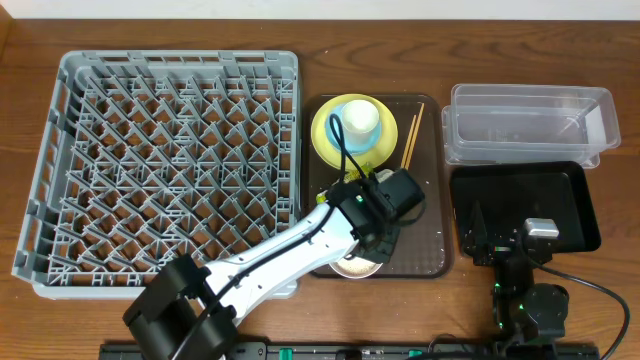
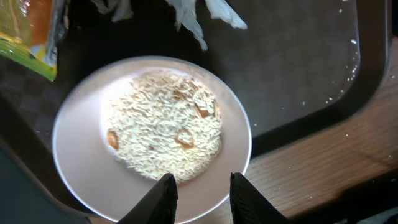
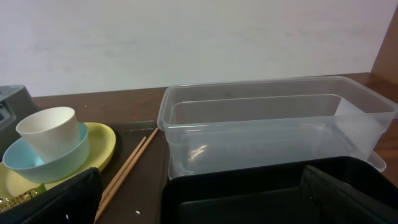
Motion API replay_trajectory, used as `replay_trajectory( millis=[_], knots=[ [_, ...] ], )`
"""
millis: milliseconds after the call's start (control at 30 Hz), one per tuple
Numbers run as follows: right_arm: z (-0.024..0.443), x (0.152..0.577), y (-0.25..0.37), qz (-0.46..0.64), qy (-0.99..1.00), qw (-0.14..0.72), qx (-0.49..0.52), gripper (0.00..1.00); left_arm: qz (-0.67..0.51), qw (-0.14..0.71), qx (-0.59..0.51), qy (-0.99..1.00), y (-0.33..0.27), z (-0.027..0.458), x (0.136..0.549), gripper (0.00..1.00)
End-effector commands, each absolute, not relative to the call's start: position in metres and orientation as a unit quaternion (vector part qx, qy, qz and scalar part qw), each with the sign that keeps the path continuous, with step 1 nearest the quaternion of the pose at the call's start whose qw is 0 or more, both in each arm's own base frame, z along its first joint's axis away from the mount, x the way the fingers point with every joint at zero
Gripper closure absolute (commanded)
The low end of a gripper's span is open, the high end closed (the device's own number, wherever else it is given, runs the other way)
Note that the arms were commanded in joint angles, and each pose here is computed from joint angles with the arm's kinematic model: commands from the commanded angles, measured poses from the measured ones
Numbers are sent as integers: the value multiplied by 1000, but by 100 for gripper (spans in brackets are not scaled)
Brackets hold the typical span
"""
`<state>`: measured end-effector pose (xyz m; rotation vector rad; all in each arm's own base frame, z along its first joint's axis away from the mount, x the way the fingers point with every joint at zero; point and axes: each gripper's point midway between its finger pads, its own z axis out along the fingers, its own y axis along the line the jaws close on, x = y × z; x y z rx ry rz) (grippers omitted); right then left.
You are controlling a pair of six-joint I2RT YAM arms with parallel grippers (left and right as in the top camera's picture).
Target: Sort waste into correct bins and load items into the dishwasher rack
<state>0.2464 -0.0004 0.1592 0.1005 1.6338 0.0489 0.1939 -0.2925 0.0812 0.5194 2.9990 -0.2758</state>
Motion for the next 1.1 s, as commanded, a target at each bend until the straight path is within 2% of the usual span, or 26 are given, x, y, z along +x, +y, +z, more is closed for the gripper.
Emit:
replay_trajectory(
  millis=[0, 467, 667, 800, 967, 1067],
  knots=[
    [159, 246, -4, 20, 727, 684, 55, 1, -70, 55, 148, 985, -289, 77, 195, 69],
    [159, 246, -4, 20, 727, 684, 55, 1, -59, 110, 149, 981, -293, 88, 208, 68],
    [159, 246, -4, 20, 727, 684, 55, 1, -88, 170, 110, 975, -259, 149, 245, 67],
    [159, 246, -4, 20, 727, 684, 55, 1, -120, 232, 37, 965, -217, 197, 273, 63],
    [159, 246, -4, 20, 727, 684, 55, 1, -157, 282, -26, 946, -176, 240, 284, 57],
    [159, 246, -4, 20, 727, 684, 55, 1, -172, 300, -40, 937, -170, 256, 291, 57]
  ],
)
